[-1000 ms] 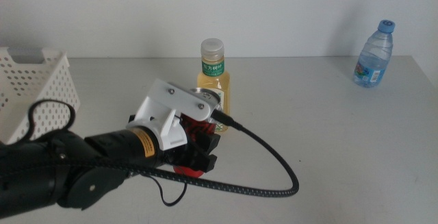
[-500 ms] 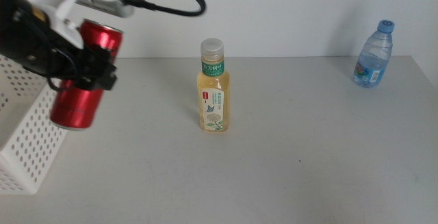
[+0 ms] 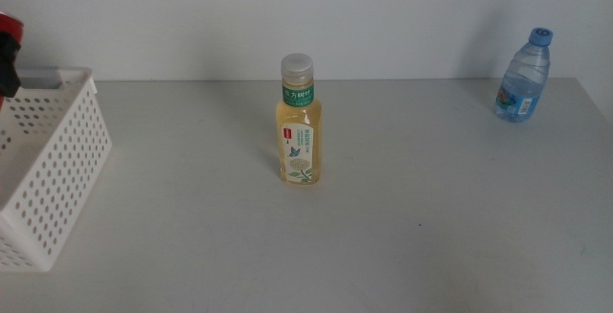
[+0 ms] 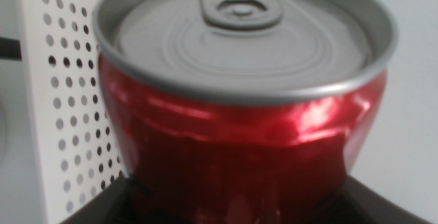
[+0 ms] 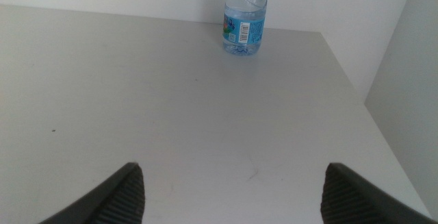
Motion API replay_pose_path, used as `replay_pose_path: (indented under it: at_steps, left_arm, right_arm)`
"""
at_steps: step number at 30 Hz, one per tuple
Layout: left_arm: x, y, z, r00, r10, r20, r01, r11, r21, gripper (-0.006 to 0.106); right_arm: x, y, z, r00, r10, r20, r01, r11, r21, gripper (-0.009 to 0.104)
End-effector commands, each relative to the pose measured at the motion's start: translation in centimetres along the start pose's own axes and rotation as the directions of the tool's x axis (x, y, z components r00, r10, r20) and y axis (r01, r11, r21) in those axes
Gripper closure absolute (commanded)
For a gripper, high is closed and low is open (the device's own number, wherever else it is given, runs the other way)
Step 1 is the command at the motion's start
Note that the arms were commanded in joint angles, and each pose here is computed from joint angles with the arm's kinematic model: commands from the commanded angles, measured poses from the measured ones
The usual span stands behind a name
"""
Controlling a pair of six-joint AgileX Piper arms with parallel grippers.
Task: Use arms to grab the bottles and put them into the dustbin to the left of the table.
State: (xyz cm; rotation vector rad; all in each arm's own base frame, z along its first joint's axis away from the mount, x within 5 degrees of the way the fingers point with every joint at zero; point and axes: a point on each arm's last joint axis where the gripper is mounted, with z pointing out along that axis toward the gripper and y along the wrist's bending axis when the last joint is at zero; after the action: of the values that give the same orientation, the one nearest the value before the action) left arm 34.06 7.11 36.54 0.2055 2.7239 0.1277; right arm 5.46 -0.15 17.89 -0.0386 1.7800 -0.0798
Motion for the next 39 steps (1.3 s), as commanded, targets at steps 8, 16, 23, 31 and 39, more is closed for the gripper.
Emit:
replay_pose_path:
  at_steps: [8, 16, 23, 31, 39]
  left_arm:
    - [-1.4, 2.8, 3.6, 0.997, 0.016, -0.08, -0.022, 0.996, -0.087, 0.099]
    - [-1.4, 3.8, 8.9, 0.977, -0.001, -0.211, -0.025, 0.993, -0.118, 0.099]
    - [-1.2, 3.9, 12.7, 0.962, -0.044, -0.27, 0.017, 0.995, -0.101, 0.098]
    - [-1.3, 3.7, 14.3, 0.961, -0.049, -0.271, 0.03, 0.997, -0.077, 0.096]
    - [-1.6, 3.6, 14.4, 0.969, -0.054, -0.242, 0.039, 0.997, -0.068, 0.059]
  right_arm:
    - [-1.1, -0.2, -0.3, 0.994, -0.016, 0.106, 0.014, 1.0, 0.02, 0.029]
    - [-1.1, -0.2, -0.3, 0.994, -0.016, 0.106, 0.014, 1.0, 0.02, 0.029]
    - [-1.1, -0.2, -0.3, 0.994, -0.016, 0.106, 0.014, 1.0, 0.02, 0.029]
    - [-1.1, -0.2, -0.3, 0.994, -0.016, 0.106, 0.014, 1.0, 0.02, 0.029]
    - [-1.1, -0.2, -0.3, 0.994, -0.016, 0.106, 0.014, 1.0, 0.02, 0.029]
